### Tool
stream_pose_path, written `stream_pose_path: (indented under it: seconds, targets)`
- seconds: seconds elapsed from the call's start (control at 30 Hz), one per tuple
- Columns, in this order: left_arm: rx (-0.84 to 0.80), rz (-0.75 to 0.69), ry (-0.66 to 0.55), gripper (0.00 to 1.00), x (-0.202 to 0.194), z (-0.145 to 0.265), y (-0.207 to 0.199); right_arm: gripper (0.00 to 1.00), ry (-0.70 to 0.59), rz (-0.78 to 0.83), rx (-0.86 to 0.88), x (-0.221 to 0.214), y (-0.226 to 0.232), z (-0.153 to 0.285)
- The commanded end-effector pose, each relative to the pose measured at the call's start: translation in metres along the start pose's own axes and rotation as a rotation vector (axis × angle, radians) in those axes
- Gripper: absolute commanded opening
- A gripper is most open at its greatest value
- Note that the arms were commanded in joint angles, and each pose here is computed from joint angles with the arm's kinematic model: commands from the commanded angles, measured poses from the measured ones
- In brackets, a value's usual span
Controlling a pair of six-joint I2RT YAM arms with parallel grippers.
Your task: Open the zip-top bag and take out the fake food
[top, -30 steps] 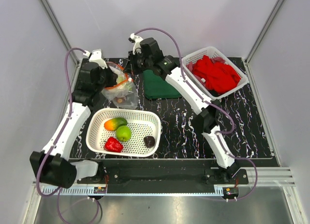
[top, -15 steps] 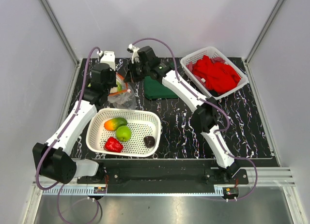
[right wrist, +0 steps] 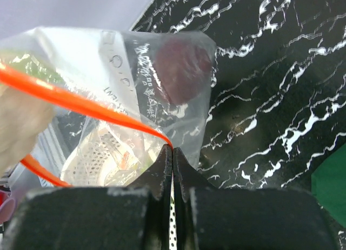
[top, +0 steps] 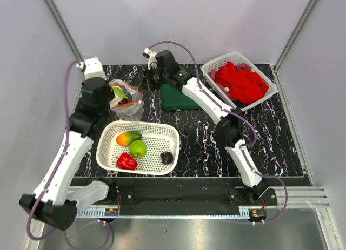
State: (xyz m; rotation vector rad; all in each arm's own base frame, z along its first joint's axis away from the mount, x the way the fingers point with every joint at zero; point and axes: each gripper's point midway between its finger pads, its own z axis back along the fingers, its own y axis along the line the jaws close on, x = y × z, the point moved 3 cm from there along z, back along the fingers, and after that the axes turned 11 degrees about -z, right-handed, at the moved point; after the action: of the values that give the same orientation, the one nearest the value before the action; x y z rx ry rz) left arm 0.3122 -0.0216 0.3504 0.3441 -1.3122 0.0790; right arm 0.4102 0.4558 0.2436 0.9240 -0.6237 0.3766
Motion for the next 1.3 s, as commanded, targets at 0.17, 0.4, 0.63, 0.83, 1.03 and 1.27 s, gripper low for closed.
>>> stream_pose_path:
  seconds: [0.17, 0.4, 0.63, 0.83, 1.03, 1.27]
  targets:
    - [-0.016, 0.168, -0.062, 0.0, 0.013, 0.034, 0.018, 0.0, -0.058, 0.051, 0.088, 0.025, 0.029, 0.021]
    - [-0.138, 0.172, -0.155, 0.0, 0.068, -0.001, -0.01, 0.0, -0.073, 0.085, 0.109, 0.024, 0.048, 0.028]
    - [-0.472, 0.603, -0.007, 0.0, 0.091, 0.01, -0.023, 0.0, -0.095, 0.104, 0.05, 0.027, 0.033, 0.024]
    - [-0.538, 0.628, 0.022, 0.0, 0.064, 0.042, -0.025, 0.0, -0.108, 0.085, 0.024, 0.031, 0.019, 0.016]
    - [-0.729, 0.555, 0.114, 0.0, 0.009, 0.08, -0.046, 0.0, -0.121, 0.088, 0.009, 0.039, 0.01, 0.025]
    - [-0.853, 0.597, 0.327, 0.0, -0.086, 0.1, -0.1, 0.0, -0.12, 0.089, -0.004, 0.04, 0.007, 0.033]
